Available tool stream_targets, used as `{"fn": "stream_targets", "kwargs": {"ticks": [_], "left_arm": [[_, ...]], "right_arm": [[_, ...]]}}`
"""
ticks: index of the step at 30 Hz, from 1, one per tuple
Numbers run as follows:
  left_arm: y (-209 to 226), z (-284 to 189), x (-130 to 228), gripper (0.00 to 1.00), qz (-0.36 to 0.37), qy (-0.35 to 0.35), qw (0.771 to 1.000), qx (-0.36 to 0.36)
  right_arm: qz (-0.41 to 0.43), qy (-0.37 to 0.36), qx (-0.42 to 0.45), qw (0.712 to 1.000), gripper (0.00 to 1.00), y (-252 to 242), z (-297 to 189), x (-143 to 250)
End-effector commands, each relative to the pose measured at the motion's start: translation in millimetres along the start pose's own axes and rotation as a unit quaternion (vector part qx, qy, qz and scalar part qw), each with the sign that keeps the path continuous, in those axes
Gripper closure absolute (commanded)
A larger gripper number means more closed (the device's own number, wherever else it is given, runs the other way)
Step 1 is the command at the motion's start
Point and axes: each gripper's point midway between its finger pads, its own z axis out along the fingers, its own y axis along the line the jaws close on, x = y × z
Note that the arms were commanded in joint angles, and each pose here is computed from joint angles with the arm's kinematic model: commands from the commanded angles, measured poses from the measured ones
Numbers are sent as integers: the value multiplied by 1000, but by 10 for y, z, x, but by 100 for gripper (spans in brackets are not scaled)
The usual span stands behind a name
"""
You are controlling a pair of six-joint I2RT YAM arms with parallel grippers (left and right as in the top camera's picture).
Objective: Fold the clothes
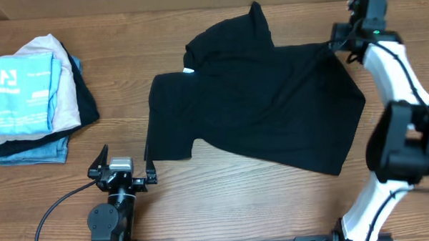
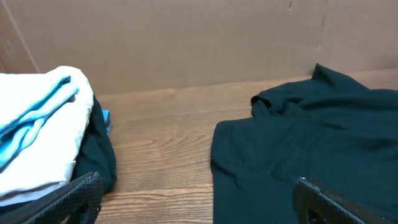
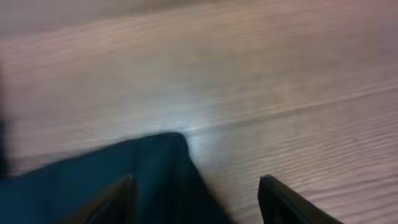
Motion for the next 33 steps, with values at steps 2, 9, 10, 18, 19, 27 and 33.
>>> {"fn": "stream_targets", "kwargs": {"ticks": [2, 9, 10, 18, 19, 27, 33], "left_arm": [[38, -5, -104, 0, 24, -23, 999, -9], [-255, -42, -242, 0, 21, -49, 996, 77], [-339, -87, -331, 0, 11, -52, 993, 103], [-359, -93, -1006, 0, -3, 214, 966, 143], [-398, 35, -917, 0, -13, 271, 950, 155], [-471, 1029, 515, 0, -28, 512, 842, 169], [-524, 1050, 1373, 9, -43, 602, 779, 170]], "right_arm": [[68, 53, -100, 991, 32, 240, -911, 86], [82, 214, -125, 965, 48, 346, -1198, 836], [84, 225, -126, 963, 48, 351, -1221, 881], [108, 278, -112, 948, 47, 338, -1256, 1164], [108, 281, -111, 947, 47, 336, -1253, 1183], [106, 306, -100, 941, 42, 306, -1158, 1421], [110, 353, -91, 925, 39, 282, -1179, 1729]]}}
